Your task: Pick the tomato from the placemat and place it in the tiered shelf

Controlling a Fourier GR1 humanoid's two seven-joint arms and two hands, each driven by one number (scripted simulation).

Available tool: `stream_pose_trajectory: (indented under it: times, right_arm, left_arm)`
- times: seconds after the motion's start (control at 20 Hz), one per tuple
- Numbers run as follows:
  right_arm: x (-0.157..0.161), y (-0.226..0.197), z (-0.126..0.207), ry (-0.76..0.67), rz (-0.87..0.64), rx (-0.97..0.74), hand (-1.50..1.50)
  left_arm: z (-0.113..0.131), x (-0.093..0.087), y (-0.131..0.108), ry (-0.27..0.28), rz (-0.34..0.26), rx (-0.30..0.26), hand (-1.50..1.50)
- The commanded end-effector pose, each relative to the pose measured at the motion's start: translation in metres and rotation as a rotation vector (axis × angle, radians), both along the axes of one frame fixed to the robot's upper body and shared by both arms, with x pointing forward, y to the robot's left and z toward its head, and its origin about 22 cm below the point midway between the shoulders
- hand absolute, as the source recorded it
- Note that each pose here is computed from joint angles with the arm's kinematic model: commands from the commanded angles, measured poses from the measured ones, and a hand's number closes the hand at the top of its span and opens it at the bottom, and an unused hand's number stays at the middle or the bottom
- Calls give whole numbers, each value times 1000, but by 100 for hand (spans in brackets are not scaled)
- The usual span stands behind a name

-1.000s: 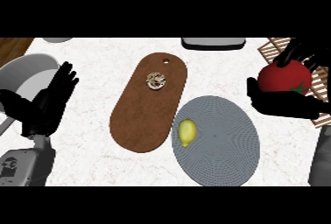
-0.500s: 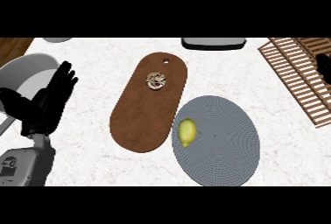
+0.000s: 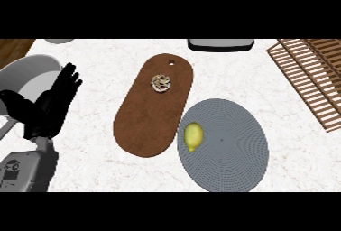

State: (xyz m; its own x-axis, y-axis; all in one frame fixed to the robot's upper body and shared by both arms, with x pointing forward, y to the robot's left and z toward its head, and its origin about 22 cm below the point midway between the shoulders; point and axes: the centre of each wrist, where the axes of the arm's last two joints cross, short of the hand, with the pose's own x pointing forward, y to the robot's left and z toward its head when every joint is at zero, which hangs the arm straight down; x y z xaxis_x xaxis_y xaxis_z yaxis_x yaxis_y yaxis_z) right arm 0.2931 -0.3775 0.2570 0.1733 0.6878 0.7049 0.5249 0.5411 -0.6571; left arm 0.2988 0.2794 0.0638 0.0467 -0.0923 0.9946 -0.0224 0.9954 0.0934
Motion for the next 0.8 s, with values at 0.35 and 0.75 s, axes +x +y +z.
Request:
stream_pose_trajectory:
  times: [0.35, 0.75]
  right_arm:
    - [13, -66, -38, -4, -32, 25, 150]
    - [17, -101, -38, -5, -19, 21, 150]
  left_arm:
    - [-1, 11, -9, 0, -7, -3, 0]
    - [1, -3, -8, -13, -14, -13, 0]
